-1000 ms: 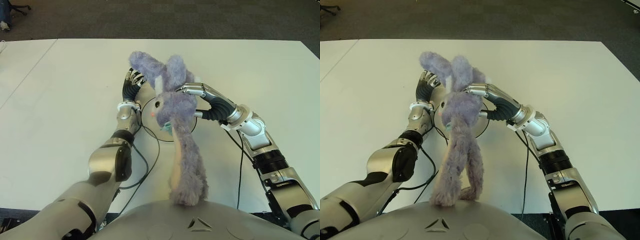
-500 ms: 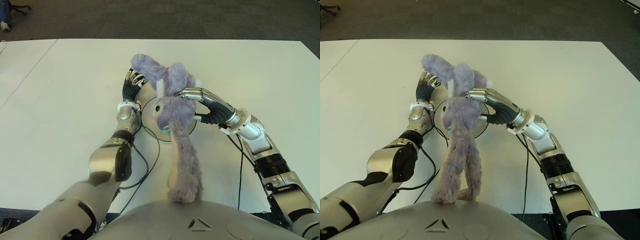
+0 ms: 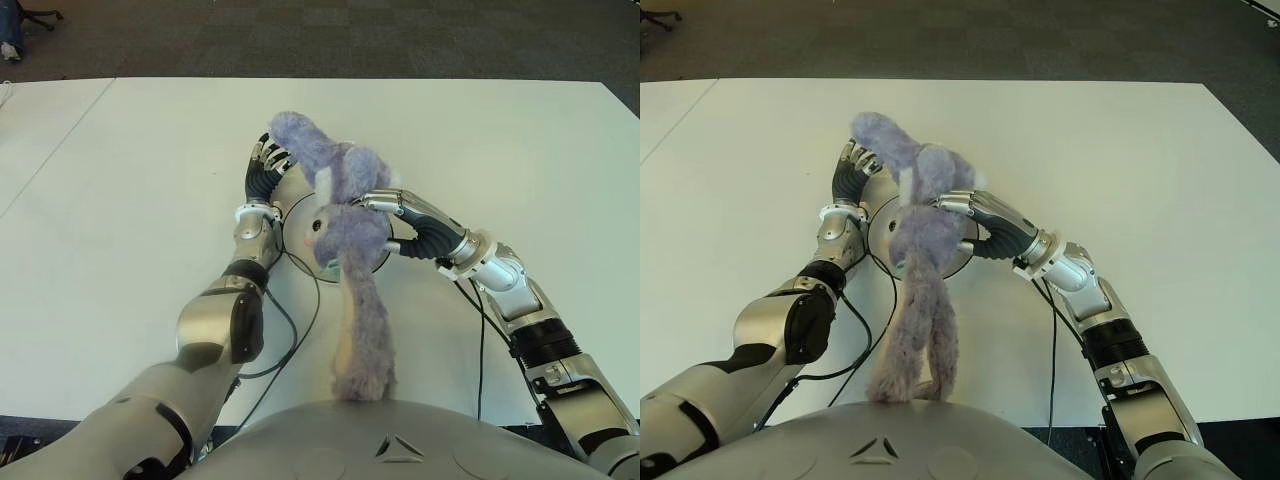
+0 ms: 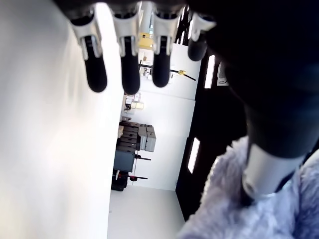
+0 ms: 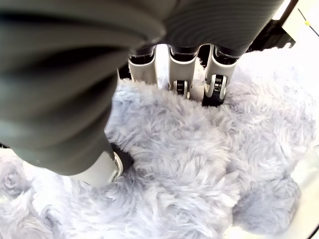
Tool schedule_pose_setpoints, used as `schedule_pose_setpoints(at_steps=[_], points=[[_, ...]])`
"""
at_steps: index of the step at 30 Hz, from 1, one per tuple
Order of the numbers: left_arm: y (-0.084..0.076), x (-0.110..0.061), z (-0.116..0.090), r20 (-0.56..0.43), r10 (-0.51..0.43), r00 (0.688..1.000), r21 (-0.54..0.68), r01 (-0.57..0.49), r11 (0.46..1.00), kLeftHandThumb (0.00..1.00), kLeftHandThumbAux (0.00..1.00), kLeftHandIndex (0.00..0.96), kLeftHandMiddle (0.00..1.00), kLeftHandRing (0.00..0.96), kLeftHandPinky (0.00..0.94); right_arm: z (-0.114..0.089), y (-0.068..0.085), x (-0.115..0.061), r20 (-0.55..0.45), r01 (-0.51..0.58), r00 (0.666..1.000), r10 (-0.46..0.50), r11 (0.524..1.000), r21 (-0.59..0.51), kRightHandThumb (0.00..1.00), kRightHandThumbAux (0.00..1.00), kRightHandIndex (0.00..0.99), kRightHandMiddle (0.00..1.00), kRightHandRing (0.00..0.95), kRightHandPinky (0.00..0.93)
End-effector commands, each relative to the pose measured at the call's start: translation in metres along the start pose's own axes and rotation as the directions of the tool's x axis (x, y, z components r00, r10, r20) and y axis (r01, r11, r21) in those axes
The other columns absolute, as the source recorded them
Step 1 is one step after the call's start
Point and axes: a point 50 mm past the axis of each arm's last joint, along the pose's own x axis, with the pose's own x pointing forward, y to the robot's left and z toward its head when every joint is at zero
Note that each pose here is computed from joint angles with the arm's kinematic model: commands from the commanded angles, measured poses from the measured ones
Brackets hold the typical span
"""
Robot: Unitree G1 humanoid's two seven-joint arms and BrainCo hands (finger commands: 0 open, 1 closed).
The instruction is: Put the doll into the plate.
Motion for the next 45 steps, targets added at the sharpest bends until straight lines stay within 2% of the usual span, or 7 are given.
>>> schedule_pose_setpoints(at_steps=[1,14,21,28,30,32,45], points=[[0.014,-0.043,-0.075,-0.428,0.071,0.901,0.002,-0.078,0.997,0.000,0.676,0.057,0.184,0.215,0.237,-0.012,0.025,-0.012,-0.127,-0.147,0.980,0.151,0.988,0.038,0.695,0.716,0.438,0.866,0.862,0.843],[0.014,-0.043,-0.076,-0.431,0.076,0.899,0.005,-0.082,0.997,0.000,0.687,0.056,0.178,0.207,0.235,-0.015,0.027,-0.011,-0.164,-0.180,0.968,0.187,0.982,0.058,0.696,0.715,0.438,0.855,0.856,0.848],[0.014,-0.043,-0.076,-0.430,0.078,0.899,0.007,-0.082,0.997,0.000,0.693,0.051,0.170,0.198,0.223,-0.018,0.030,-0.007,-0.165,-0.357,0.919,0.358,0.933,0.033,0.699,0.714,0.439,0.837,0.841,0.824],[0.013,-0.042,-0.075,-0.430,0.080,0.899,0.009,-0.085,0.996,0.000,0.700,0.060,0.178,0.208,0.243,-0.027,0.016,-0.001,-0.177,-0.556,0.822,0.541,0.831,-0.041,0.676,0.718,0.409,0.456,0.497,0.501],[0.013,-0.042,-0.075,-0.430,0.081,0.899,0.009,-0.085,0.996,0.000,0.700,0.059,0.182,0.214,0.253,-0.030,0.009,0.001,-0.190,-0.577,0.807,0.560,0.815,-0.052,0.286,0.449,0.184,0.168,0.136,0.140],[0.013,-0.042,-0.075,-0.430,0.081,0.899,0.009,-0.085,0.996,0.000,0.706,0.062,0.186,0.218,0.256,-0.031,0.005,0.003,-0.200,-0.593,0.795,0.572,0.803,-0.060,0.237,0.431,0.039,0.034,0.026,0.033],[0.013,-0.043,-0.075,-0.431,0.086,0.898,0.003,-0.094,0.996,0.000,0.735,0.059,0.178,0.209,0.229,-0.032,-0.004,0.008,-0.209,-0.678,0.731,0.649,0.725,-0.120,0.076,0.259,0.000,0.000,0.000,0.000]])
